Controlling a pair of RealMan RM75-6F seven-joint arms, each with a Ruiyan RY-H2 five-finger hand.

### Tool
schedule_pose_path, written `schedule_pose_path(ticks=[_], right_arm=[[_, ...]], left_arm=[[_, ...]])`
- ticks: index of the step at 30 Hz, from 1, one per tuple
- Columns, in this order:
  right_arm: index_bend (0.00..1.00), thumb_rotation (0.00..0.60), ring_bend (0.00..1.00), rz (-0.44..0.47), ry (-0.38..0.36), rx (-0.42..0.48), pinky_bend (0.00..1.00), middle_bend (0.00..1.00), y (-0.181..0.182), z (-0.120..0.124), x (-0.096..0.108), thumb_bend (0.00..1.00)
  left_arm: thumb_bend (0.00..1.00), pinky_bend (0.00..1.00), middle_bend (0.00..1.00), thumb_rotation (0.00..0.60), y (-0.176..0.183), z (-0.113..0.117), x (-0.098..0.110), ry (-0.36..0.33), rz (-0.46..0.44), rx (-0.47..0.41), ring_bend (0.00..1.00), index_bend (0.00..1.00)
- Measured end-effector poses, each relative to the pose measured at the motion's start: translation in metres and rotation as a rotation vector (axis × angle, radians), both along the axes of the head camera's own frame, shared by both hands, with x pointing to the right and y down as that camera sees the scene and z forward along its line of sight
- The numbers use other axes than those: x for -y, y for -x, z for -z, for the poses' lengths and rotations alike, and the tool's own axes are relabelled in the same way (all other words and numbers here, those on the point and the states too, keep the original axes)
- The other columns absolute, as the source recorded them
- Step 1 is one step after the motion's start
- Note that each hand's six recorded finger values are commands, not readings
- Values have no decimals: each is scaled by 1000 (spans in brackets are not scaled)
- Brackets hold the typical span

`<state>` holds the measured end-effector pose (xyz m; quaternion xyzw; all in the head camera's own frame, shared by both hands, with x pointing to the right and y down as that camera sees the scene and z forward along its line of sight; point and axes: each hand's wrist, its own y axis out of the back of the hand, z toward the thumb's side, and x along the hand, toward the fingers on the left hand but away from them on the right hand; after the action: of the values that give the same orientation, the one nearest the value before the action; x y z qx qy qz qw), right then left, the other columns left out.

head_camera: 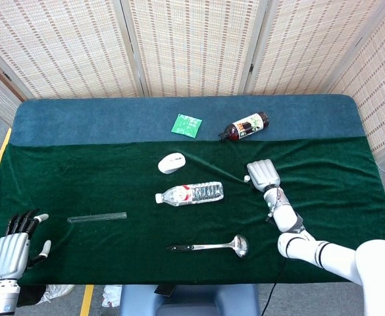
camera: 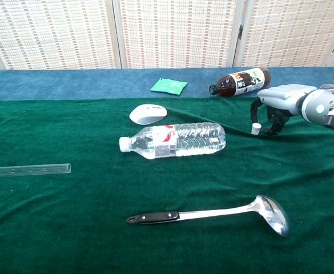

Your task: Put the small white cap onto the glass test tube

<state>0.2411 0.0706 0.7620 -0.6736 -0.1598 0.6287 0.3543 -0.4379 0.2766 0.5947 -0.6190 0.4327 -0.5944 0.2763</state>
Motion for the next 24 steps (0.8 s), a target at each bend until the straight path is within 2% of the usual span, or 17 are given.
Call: schedule_pose_path(ticks=[24], right_arm=[[485, 600, 1000, 20, 4, -22, 1000, 1000, 10, -4, 2, 468]], left_arm=[[427, 0, 136, 600, 5, -1, -1, 11, 15, 6, 104, 243]])
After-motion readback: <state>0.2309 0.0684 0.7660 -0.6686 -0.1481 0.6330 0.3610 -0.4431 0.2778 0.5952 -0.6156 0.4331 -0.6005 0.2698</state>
